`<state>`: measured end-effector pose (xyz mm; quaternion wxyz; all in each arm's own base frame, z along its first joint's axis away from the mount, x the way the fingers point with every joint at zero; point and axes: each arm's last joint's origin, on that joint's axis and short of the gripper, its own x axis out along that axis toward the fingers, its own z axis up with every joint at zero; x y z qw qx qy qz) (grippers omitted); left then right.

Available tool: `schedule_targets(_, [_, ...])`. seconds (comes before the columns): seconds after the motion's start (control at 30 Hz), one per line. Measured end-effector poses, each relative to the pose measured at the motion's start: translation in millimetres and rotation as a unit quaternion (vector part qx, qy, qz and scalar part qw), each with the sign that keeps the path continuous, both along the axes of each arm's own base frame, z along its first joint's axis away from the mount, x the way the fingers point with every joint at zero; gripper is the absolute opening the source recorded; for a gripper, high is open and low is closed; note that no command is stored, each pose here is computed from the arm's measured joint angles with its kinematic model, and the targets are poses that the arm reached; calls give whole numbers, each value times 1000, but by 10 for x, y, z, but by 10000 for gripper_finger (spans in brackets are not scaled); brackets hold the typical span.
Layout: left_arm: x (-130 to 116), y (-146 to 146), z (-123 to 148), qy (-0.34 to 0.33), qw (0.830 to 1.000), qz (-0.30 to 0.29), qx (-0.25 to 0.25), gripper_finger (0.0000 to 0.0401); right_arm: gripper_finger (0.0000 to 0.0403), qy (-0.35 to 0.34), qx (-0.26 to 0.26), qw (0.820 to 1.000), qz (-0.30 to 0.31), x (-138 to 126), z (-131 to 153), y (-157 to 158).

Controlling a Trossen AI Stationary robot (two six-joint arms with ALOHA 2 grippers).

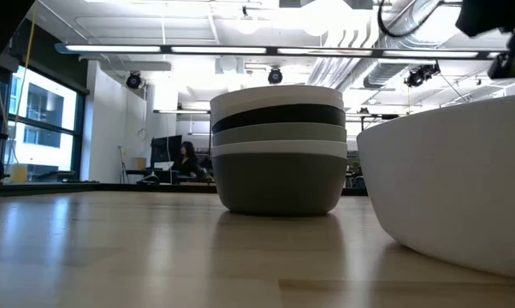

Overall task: Nest bowls inside each other
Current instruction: Stack the white bowl on top of the white bowl

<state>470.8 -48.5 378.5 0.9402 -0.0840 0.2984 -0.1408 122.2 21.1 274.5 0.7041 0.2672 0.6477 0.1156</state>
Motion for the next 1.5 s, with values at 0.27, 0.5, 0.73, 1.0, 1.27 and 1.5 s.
schedule_targets(0.27, [1,4,0,1,1000,8,0,177,113,-19,-23,999,43,54,-379,86])
schedule_targets(0.5, [5,19,0,-2,999,29,18,177,112,-43,-29,999,3,142,-561,165])
schedule_targets(0.73, [-8,26,-27,16,998,61,21,177,112,-14,-55,997,-44,113,-741,189])
schedule_targets(1.0, [-216,-17,-238,159,974,131,93,177,112,-5,-77,994,-77,100,-822,210])
schedule_targets(1.27, [-432,-200,-350,263,950,114,126,177,112,0,-84,993,-86,86,-839,252])
schedule_targets(1.5, [-595,-303,-401,334,925,111,144,177,112,-4,-89,992,-85,76,-837,316])
